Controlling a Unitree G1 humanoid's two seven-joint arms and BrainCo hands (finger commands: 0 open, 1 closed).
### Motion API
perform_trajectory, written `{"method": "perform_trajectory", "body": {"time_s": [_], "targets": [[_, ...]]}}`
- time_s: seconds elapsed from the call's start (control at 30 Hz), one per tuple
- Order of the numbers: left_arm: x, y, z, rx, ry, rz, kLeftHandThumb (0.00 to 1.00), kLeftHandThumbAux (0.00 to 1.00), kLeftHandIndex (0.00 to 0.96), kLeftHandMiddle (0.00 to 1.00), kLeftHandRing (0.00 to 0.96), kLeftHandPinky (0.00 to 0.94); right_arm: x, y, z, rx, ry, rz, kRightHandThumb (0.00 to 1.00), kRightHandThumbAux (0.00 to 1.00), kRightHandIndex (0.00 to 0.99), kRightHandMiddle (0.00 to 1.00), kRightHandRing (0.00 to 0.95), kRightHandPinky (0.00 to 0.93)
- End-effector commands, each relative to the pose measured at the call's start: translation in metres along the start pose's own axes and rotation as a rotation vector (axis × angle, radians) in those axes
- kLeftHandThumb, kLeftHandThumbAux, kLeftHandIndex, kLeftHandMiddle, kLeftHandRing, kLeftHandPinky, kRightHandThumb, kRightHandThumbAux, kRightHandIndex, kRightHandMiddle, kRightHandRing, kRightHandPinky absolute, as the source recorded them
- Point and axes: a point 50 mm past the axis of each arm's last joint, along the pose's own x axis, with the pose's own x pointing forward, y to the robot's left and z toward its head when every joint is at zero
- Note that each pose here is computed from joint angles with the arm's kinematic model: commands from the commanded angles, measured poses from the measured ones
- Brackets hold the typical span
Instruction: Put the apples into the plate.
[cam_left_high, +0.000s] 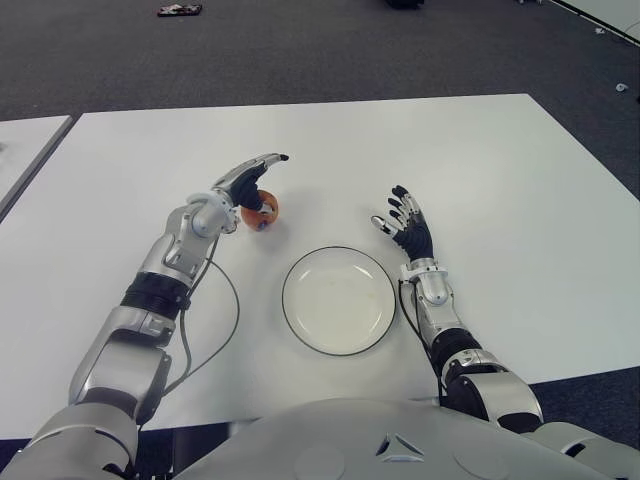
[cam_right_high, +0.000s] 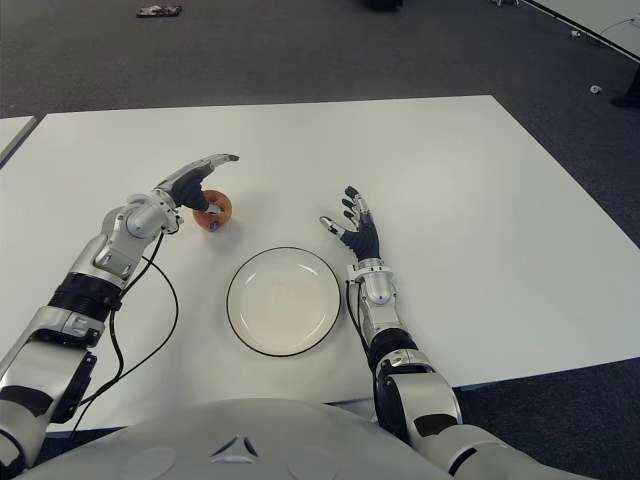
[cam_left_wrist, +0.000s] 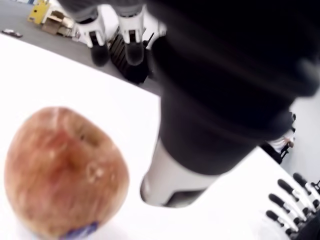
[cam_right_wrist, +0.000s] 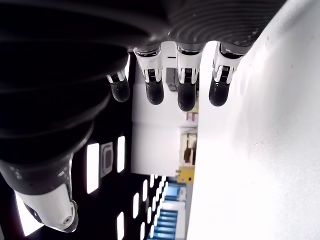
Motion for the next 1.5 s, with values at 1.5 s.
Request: {"method": "perform_trajectory", "body": {"time_s": [1.5], "targets": [[0.013, -0.043, -0.034, 0.421, 0.293, -0.046, 0.000, 0.384, 0.000, 0.000, 0.000, 0.000, -0.018, -0.003, -0.025, 0.012, 0.140, -0.001, 0.182, 0.708, 0.021, 0.106, 0.113, 0.135]]}}
